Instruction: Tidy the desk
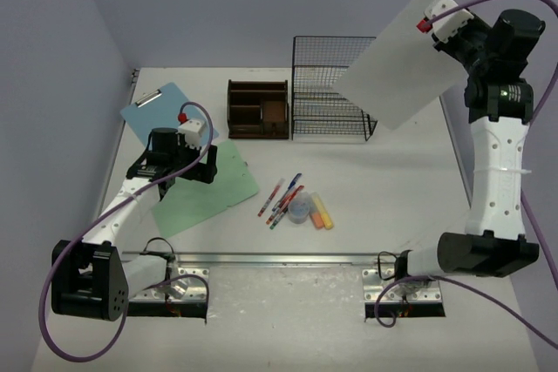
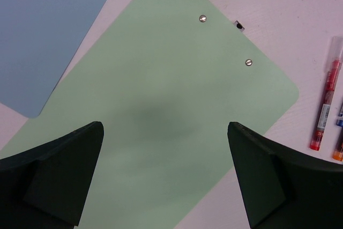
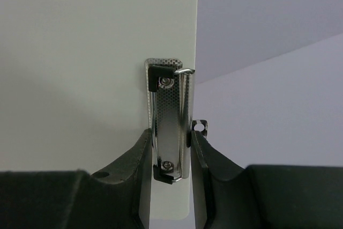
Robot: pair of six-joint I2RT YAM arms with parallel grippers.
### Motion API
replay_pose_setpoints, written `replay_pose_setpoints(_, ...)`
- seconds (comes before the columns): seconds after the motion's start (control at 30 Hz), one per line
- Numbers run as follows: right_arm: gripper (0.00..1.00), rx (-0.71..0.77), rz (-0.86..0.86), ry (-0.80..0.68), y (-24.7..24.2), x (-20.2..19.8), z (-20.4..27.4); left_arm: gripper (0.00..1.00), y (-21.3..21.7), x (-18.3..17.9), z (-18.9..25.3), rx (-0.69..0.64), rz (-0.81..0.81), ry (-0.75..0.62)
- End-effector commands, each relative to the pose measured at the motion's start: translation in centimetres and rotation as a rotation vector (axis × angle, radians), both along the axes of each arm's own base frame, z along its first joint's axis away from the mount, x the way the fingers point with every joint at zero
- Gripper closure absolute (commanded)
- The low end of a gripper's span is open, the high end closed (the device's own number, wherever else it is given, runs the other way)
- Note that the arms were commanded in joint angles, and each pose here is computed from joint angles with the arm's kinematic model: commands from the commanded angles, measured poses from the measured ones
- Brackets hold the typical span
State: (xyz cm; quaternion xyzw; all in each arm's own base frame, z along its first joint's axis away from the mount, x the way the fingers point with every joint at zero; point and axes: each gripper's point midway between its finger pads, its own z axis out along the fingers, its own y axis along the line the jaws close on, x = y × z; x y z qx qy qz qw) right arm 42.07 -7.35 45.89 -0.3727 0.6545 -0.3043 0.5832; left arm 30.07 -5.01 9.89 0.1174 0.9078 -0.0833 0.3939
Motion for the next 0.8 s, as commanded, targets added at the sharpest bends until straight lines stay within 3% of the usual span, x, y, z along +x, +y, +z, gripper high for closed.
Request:
replay_pose_setpoints(0.0,1.0,-0.135,-0.016,-0.184,1.0,2.4,5.2,0.0,-0.5,1.7,2.9,-0.028,0.003,-0.099)
replay_pose_setpoints(0.27,1.0,-0.344,0.031,-0.364,8.0,7.0,8.9,0.0,-0.5,1.8,2.7,-0.034,0.01,-0.088)
replay_pose_setpoints(0.4,1.0,-0.348,0.027,-0.427,10.3,9.9,10.2,0.0,-0.5,1.8,2.7,-0.034,0.013,-0.089)
replay_pose_setpoints(0.77,1.0,-0.441,0.099,-0.589,16.8,11.2,12.3,0.0,-0.5,1.9,2.7,-0.035,0.014,-0.09)
